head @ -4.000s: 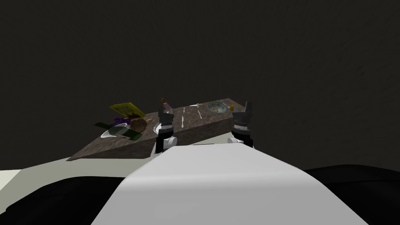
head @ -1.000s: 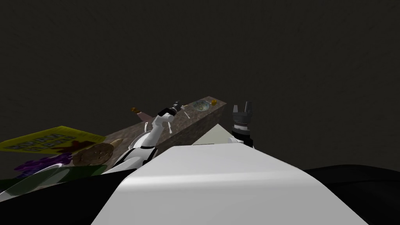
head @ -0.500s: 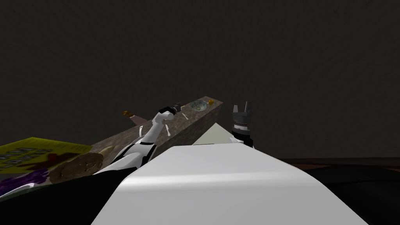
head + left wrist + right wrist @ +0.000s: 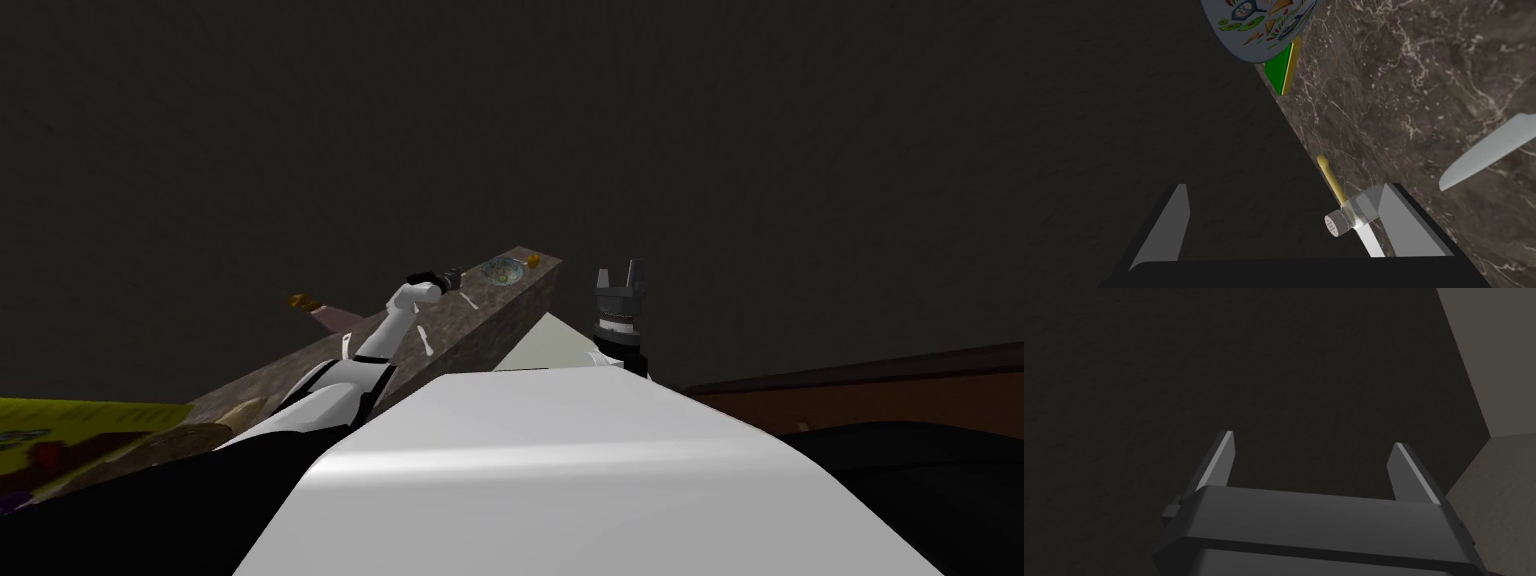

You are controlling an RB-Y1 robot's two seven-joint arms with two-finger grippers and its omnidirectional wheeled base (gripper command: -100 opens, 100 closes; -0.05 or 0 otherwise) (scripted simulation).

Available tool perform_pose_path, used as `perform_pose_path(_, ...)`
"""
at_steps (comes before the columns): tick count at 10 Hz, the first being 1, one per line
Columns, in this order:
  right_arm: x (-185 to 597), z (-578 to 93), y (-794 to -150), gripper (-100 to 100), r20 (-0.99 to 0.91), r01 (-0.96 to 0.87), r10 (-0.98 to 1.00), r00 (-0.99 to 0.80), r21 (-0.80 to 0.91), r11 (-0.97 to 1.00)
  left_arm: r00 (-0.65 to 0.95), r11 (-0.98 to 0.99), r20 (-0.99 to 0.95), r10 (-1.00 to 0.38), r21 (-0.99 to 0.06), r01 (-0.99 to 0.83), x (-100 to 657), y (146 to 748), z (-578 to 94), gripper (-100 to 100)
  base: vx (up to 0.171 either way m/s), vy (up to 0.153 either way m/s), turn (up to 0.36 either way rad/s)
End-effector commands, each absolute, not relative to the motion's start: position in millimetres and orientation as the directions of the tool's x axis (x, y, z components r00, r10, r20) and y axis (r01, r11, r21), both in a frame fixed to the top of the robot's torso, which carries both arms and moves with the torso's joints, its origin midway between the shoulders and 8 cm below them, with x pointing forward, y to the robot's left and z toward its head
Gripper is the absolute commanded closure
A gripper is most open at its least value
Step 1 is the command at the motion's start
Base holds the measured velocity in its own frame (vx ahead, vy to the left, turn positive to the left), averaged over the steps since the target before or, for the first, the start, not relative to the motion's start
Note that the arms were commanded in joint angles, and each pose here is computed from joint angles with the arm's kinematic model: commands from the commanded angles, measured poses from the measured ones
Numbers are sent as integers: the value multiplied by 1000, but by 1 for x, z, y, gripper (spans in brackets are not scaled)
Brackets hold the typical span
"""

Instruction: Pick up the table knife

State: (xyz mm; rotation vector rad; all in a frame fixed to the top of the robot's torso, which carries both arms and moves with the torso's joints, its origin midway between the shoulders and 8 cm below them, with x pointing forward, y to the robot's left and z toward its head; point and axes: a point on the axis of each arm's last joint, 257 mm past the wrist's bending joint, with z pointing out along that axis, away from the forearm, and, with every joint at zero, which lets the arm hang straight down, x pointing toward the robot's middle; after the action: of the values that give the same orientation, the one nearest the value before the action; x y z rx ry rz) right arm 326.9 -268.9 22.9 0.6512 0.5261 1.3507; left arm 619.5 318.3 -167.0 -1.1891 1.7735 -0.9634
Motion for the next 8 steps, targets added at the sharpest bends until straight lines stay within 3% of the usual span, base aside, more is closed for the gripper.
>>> perform_pose_path(1,327,23,-269,0,24,-712,988,153,696,93,-273,304,-201,-941,-857,-415,620,328,-179,-100,-9,46,-276)
perform_pose_path(8,327,23,-269,0,24,-712,988,153,696,93,-286,337,-198,-937,-725,-601,600,364,-229,-100,-8,35,-135)
